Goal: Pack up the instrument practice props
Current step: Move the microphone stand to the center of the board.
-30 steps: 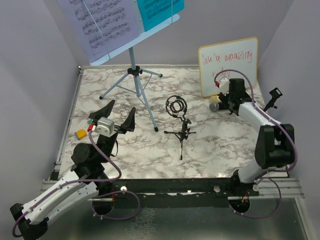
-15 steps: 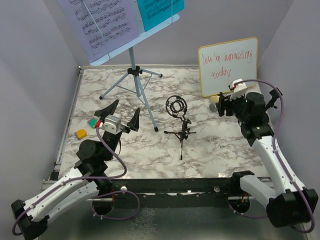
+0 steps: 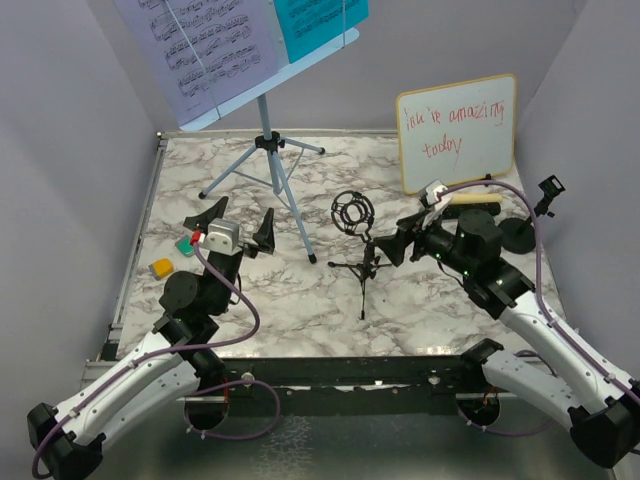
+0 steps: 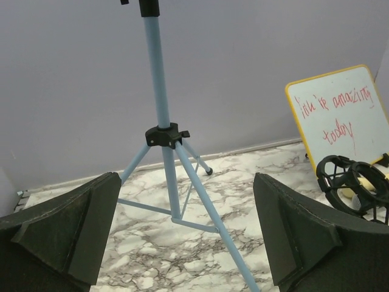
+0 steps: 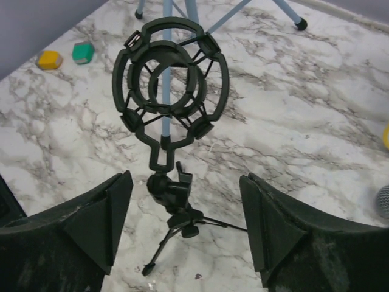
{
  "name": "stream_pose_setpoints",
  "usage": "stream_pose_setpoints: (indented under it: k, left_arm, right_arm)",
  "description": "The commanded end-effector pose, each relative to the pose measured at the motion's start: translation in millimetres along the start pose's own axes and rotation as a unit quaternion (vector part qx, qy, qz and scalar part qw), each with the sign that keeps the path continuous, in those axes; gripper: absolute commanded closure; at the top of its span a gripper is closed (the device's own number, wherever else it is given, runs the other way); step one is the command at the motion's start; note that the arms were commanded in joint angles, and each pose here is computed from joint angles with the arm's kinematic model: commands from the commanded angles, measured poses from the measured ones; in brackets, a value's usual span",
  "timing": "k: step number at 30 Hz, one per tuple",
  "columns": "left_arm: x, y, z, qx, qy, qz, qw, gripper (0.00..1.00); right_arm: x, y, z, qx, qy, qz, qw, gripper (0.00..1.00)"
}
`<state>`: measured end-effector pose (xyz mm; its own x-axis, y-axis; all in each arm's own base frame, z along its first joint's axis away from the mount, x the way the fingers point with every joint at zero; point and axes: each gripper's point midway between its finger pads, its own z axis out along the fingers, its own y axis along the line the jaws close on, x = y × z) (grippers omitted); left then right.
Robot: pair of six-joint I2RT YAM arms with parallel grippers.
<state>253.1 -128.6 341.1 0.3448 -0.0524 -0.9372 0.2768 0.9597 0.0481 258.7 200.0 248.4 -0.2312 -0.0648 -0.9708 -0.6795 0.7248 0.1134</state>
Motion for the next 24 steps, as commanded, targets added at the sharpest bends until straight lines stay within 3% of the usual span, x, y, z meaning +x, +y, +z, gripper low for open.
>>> stream_pose_setpoints:
  k: [1, 11, 20, 24]
  left_arm:
    - [1, 13, 2, -0.031, 0.0, -0.014, 0.999, 0.01]
    - [2, 12, 2, -0.024, 0.0, -0.009, 1.0, 0.01]
    - [0, 9, 1, -0.015, -0.004, -0.007, 1.0, 0.01]
    - [0, 8, 1, -0.012, -0.005, -0.007, 1.0, 0.01]
  right_arm:
    - [0, 19, 9, -0.013, -0.002, 0.023, 1.0, 0.17]
    - [31, 19, 29, 0.021, 0.046, 0.01, 0.999, 0.18]
    - [57, 23, 44, 0.024, 0.089, 0.002, 0.996, 0.32]
    - [65, 19, 45, 0.039, 0.096, 0.003, 0.995, 0.45]
